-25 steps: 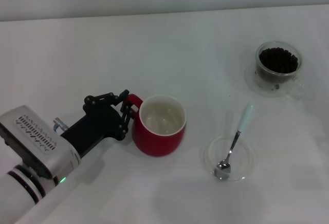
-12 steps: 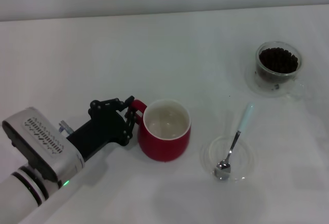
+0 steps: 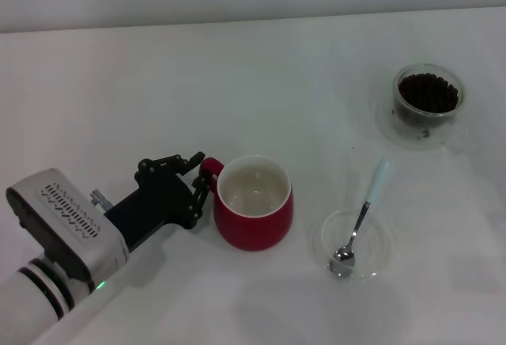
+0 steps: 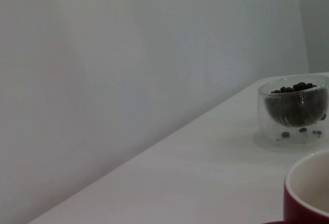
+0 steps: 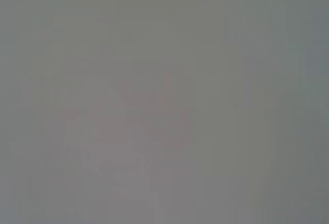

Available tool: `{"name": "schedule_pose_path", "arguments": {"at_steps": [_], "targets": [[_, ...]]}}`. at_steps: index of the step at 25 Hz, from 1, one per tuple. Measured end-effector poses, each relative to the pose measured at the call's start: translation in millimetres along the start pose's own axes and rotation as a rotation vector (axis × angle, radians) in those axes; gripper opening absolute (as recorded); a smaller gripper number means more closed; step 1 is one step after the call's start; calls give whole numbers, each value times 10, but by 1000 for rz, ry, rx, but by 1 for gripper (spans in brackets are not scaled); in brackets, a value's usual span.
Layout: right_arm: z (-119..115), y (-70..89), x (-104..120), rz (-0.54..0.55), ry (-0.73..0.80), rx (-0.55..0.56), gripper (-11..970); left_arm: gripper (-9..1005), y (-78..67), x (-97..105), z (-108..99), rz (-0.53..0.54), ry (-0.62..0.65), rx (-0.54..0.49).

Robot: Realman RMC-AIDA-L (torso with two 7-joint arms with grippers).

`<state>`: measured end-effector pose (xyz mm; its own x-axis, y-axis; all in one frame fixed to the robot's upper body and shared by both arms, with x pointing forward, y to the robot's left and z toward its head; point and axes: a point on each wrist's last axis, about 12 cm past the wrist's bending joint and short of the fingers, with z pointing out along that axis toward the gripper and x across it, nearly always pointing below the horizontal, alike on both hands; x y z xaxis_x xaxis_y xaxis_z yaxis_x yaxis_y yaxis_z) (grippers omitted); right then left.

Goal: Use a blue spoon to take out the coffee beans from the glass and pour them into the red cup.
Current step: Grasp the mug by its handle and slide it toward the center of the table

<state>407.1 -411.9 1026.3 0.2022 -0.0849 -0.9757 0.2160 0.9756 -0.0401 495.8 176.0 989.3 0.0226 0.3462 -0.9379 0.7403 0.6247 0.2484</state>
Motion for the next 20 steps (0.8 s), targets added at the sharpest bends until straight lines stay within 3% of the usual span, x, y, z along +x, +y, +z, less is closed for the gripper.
{"name": "schedule_pose_path", "arguments": {"at_steps": [20], "targets": [[-44, -16, 7, -5, 9, 3, 857, 445, -41, 38, -86, 13, -12, -25]]}}
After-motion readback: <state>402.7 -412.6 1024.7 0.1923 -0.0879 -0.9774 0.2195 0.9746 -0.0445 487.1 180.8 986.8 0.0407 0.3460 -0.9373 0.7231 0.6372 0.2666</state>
